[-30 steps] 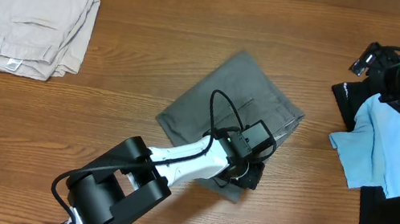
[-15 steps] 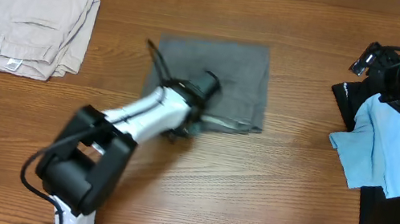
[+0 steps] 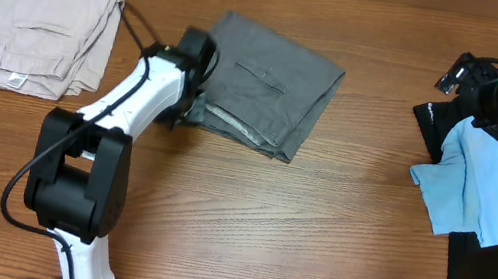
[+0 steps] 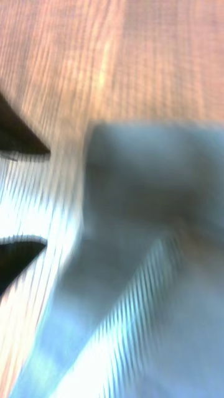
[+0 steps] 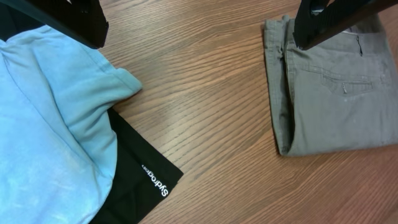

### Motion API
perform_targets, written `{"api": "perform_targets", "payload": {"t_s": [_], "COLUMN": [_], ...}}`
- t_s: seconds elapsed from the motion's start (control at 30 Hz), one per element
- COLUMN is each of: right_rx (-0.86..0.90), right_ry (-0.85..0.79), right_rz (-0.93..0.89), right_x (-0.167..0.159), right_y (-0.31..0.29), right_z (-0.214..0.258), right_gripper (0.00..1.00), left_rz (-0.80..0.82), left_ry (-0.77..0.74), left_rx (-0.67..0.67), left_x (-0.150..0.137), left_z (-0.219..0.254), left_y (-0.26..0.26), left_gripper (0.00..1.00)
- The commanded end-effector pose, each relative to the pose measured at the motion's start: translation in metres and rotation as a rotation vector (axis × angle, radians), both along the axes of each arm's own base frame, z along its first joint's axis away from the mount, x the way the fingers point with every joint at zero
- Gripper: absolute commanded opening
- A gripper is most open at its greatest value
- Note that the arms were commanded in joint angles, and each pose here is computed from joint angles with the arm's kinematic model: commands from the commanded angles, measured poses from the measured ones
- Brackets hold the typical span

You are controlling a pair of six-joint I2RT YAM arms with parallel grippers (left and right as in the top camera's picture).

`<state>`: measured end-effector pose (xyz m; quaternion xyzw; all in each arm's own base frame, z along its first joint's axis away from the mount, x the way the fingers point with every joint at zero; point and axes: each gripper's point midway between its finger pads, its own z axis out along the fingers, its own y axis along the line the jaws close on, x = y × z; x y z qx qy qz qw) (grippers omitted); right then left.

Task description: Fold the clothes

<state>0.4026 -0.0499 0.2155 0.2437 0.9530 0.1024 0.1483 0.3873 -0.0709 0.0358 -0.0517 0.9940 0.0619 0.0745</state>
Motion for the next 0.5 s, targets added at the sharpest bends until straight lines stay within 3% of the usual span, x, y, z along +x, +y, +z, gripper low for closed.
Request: {"api": "perform_targets", "payload": {"t_s": [0.0, 0.07, 0.23, 0.47], "right_rx": [-0.006, -0.006, -0.006, -0.006], "right_ry": [-0.008, -0.008, -0.008, -0.008], "right_rz": [0.001, 0.000, 0.001, 0.001], "right_x": [0.002, 0.002, 0.001, 0.001], "right_y": [-0.002, -0.002, -0.002, -0.002], "right_z": [0.002, 0.002, 0.002, 0.002], "right_gripper": [1.00, 1.00, 1.00, 1.00], "left_rz": [-0.219, -0.265, -0.251, -0.233], "left_ry": [-0.173, -0.222, -0.296, -0.291], "left_rx": [-0.153, -0.181, -0.164, -0.113], "left_x": [0.032, 0.044, 0.065, 0.090], "left_z": [0.076, 0.095, 0.100, 0.057], "left_y": [-0.043, -0.051, -0.045, -0.041], "left_gripper": [0.91, 1.00, 1.00, 1.00]}}
